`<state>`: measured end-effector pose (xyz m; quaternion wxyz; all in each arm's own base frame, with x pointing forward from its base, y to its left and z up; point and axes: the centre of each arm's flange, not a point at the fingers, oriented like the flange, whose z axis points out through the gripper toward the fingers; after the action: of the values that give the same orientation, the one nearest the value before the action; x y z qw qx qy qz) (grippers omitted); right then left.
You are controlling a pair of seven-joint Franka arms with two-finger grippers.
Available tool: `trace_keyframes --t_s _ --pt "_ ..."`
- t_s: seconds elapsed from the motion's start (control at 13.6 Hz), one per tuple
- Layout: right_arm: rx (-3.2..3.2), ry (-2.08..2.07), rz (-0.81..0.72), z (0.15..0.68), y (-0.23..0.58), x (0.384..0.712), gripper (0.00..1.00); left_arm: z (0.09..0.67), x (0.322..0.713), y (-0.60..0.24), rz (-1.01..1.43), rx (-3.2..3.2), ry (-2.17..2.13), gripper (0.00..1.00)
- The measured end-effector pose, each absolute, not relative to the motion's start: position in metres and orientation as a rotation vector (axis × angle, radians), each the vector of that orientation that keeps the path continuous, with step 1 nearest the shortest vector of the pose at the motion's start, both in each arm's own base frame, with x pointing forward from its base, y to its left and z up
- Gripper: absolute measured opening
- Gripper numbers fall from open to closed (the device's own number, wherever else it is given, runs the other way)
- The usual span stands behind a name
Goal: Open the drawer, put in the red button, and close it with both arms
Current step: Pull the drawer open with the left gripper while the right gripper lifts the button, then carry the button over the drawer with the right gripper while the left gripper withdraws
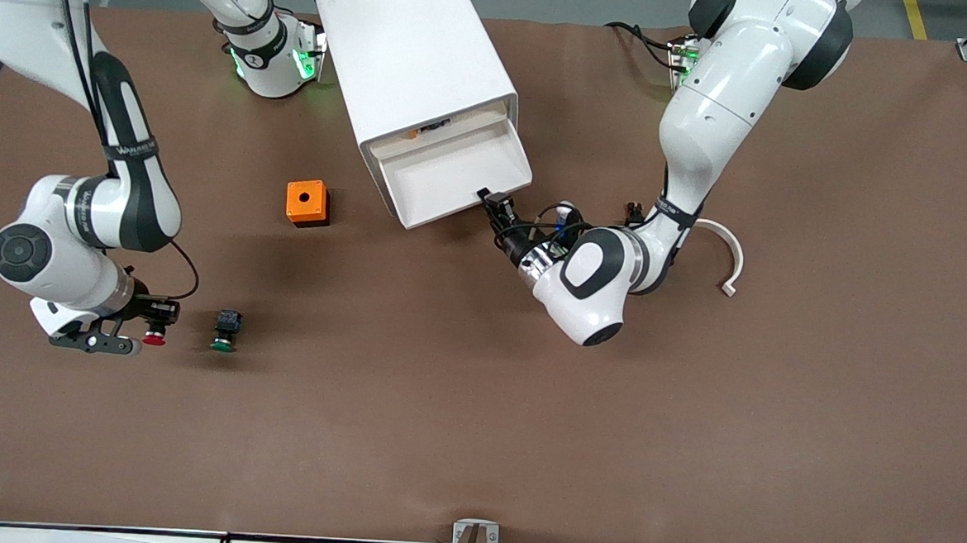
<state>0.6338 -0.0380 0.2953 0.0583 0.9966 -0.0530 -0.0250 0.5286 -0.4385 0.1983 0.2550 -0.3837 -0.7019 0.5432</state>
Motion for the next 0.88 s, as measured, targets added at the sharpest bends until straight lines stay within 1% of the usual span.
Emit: trace_keyframes --t_s 0.15,0.29,0.37,0.66,0.88 --pt "2.997 -0.276 -0.132 0.337 -0.003 0.622 0.41 0.201 0.539 -0.431 1.475 -1.045 -1.933 0.15" --pt "2.961 -0.432 -0.179 0.367 0.031 0.607 0.41 0.203 0.547 -0.423 1.489 -1.06 -1.947 0.15" --pt "2.954 -0.519 -0.203 0.377 0.049 0.6 0.41 0.203 0.549 -0.421 1.499 -1.075 -1.952 0.19" --pt "2.943 -0.807 -0.374 0.417 0.121 0.568 0.41 0.209 0.562 -0.412 1.527 -1.124 -1.971 0.61" --pt "2.885 -0.985 -0.442 0.449 0.168 0.554 0.41 0.233 0.59 -0.396 1.55 -1.164 -2.034 0.93"
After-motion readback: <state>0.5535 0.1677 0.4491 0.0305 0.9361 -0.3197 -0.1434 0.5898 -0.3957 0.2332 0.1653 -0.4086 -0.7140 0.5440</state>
